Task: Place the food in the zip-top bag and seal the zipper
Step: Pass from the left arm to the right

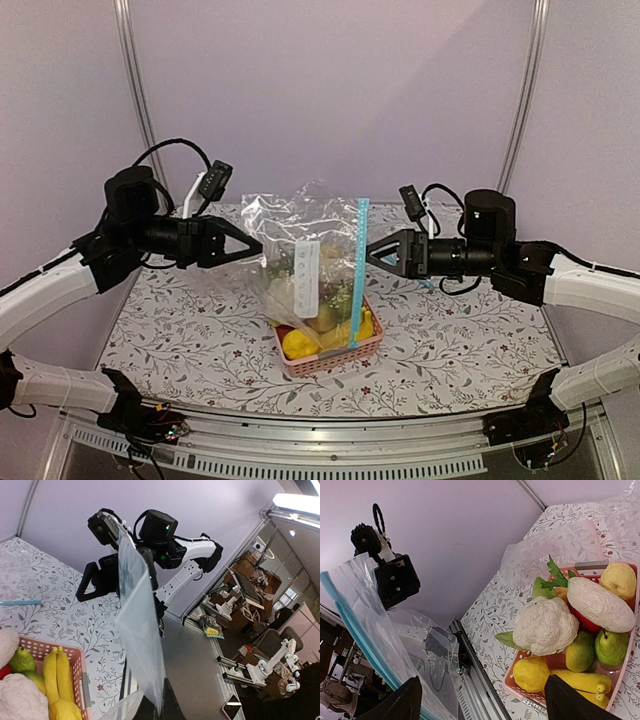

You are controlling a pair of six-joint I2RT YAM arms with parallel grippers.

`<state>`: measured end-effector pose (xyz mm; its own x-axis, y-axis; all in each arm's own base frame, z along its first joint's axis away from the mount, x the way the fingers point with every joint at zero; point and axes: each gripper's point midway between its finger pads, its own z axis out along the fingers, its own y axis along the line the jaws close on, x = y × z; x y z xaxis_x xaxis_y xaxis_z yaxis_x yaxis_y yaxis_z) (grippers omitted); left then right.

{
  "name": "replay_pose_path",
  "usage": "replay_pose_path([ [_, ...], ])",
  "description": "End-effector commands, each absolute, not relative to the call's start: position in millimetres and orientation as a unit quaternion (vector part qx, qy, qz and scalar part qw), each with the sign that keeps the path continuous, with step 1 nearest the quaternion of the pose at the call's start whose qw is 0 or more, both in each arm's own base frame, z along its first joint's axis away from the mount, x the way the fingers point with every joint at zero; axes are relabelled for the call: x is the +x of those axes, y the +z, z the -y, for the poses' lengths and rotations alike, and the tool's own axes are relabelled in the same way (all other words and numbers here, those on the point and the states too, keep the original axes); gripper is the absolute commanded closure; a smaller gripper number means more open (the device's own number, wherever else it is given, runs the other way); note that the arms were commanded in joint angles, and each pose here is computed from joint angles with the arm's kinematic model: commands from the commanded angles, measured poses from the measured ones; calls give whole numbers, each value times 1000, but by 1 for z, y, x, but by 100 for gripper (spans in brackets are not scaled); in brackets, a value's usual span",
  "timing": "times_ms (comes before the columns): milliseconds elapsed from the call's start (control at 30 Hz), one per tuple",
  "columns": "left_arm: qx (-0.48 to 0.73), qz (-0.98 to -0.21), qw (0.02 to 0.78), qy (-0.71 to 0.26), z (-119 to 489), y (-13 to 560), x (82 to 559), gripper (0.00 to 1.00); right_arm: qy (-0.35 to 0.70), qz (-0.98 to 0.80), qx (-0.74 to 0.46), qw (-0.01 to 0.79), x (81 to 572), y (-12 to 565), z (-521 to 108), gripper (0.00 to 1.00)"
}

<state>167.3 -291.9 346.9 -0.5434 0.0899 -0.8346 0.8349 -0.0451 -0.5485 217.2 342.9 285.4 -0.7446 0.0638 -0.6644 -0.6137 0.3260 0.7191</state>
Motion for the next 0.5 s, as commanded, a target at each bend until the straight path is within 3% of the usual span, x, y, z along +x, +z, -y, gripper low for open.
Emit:
replay_pose_path([
  [0, 377, -615, 320, -615, 285, 359, 166, 100, 568, -743, -195, 295, 211, 290, -345, 14],
  [267, 366, -626, 333, -603, 284, 355, 176, 100, 590, -732, -222, 259, 195, 293, -353, 15],
  [467, 344, -656, 334, -583, 286, 339, 190, 100, 608, -710, -267, 234, 176, 306, -377, 22],
])
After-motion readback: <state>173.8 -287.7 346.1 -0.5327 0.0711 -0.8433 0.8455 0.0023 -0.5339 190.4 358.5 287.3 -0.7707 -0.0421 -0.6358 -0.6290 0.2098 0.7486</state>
